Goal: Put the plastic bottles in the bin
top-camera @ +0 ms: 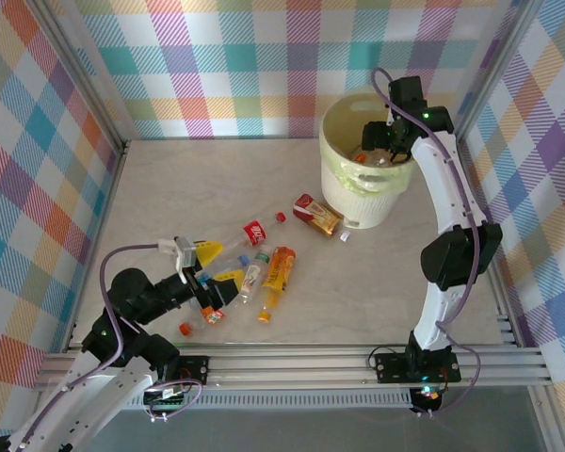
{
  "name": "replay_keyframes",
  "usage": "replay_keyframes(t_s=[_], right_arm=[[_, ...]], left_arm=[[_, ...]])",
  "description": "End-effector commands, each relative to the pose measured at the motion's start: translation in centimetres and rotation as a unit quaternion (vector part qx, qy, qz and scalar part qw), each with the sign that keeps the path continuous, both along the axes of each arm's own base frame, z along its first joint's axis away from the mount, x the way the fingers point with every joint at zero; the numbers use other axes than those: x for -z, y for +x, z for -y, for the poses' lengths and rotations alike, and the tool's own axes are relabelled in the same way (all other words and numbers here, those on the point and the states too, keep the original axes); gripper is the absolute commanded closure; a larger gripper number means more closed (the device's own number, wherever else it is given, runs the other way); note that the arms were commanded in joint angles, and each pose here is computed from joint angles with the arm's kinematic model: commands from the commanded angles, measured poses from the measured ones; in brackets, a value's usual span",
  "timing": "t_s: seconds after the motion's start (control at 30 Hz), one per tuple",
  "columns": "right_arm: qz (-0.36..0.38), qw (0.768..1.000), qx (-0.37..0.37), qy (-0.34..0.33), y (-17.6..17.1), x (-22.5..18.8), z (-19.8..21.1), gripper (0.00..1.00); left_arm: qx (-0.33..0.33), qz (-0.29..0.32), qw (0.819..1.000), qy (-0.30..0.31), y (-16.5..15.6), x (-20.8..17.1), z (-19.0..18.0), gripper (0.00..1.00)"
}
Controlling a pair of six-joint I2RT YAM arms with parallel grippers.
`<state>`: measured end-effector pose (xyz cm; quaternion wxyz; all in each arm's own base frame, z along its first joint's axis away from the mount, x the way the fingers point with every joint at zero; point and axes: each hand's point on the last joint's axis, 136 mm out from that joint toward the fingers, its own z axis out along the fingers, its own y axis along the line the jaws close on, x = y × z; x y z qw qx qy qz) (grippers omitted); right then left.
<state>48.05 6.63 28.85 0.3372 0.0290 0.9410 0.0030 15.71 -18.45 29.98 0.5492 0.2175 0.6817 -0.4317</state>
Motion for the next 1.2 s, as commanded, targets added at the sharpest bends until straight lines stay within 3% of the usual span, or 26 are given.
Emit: replay_keyframes(t_s=[0.0, 0.3, 0.6, 0.87, 1.17], right_arm=[[0.043, 0.999, -0.018, 0.016, -2.2, -4.7, 0.0, 0.13], [0.104, 0.990, -0.091, 0.033, -6.6, -8.5, -2.1, 0.13], [0.110, 0.971, -0.211, 0.011, -13.5, -8.4, -7.5, 0.13], [0.056, 0.944, -0.325, -0.018, -17.2, -3.0, -13.1, 0.14], [0.004, 0.937, -0.345, -0.049, -15.9, 3.6, -16.9, 0.20]], left_arm=[[0.024, 0.014, 1.000, -0.006, -1.0, -1.4, 0.3, 0.00], [0.073, 0.037, 0.997, 0.011, -2.5, -1.3, 1.0, 0.00], [0.051, 0.026, 0.998, -0.009, -1.7, -1.5, 0.8, 0.00], [0.032, 0.022, 0.999, -0.010, -1.1, -1.3, 0.5, 0.00], [0.028, 0.022, 0.999, -0.001, -0.9, -1.0, 0.5, 0.00]])
